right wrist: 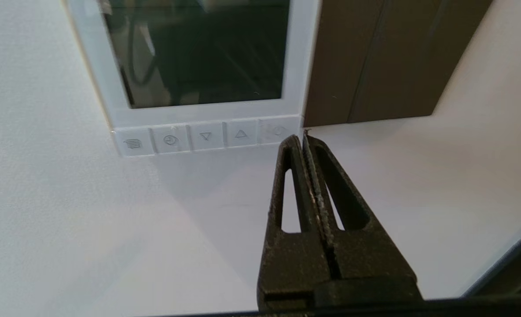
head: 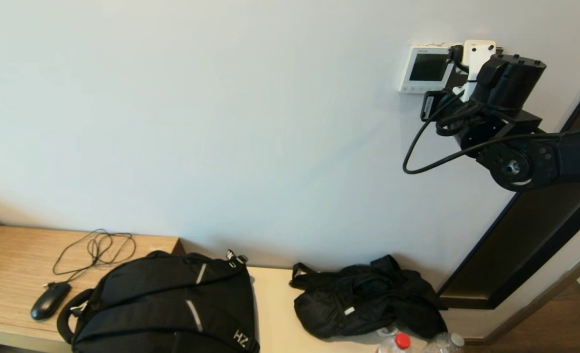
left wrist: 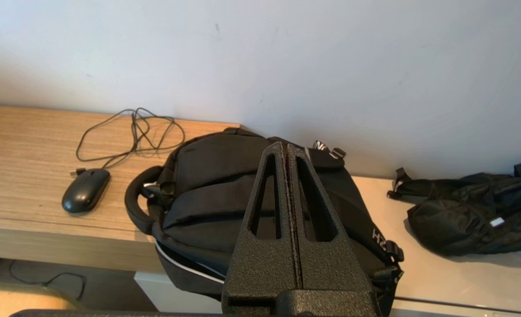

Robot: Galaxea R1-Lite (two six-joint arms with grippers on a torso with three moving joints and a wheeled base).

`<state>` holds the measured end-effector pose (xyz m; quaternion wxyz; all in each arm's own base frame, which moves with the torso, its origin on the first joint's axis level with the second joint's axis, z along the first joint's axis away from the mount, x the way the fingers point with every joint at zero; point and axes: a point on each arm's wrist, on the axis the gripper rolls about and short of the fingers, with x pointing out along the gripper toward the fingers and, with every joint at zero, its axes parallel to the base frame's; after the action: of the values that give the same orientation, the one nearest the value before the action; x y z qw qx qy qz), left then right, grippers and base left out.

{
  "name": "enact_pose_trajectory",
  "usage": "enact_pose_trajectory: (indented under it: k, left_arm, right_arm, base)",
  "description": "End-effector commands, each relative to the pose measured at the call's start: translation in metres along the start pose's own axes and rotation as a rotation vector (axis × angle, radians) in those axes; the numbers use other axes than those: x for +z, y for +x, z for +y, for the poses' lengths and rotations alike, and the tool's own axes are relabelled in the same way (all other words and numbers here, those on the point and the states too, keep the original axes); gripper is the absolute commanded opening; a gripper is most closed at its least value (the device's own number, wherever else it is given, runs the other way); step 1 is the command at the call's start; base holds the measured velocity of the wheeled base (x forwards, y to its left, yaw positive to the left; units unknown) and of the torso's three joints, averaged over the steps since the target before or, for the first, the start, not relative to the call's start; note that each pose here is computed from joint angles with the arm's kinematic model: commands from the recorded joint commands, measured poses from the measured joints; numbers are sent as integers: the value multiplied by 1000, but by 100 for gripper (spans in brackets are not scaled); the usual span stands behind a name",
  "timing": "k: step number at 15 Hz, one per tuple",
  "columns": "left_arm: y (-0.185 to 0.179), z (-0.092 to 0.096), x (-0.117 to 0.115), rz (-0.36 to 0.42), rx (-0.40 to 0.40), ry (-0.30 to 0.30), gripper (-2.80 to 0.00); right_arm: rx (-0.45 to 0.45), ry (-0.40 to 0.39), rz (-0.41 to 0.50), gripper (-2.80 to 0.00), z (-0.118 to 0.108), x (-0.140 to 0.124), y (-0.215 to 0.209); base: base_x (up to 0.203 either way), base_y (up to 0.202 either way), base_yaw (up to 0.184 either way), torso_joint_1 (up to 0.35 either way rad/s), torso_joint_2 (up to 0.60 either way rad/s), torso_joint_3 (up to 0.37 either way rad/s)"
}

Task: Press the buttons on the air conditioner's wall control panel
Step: Turn on the central air conditioner

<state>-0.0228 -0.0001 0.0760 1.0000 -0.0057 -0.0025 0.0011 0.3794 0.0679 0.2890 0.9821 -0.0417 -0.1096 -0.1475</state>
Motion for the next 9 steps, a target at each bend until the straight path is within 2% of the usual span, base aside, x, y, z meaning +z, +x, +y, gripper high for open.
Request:
enact_pose_trajectory:
  k: [1,9]
  left_arm:
    - [0,0,0,0,1,-1,-280]
    - [0,0,0,0,1,-1,-280]
  right_arm:
    - [-5,1,-5,-280,5,-5,8]
    - [-7,1,-8,-280,12,-12,20]
  base:
    - [0,0,0,0,0,0]
    - [0,0,0,0,0,0]
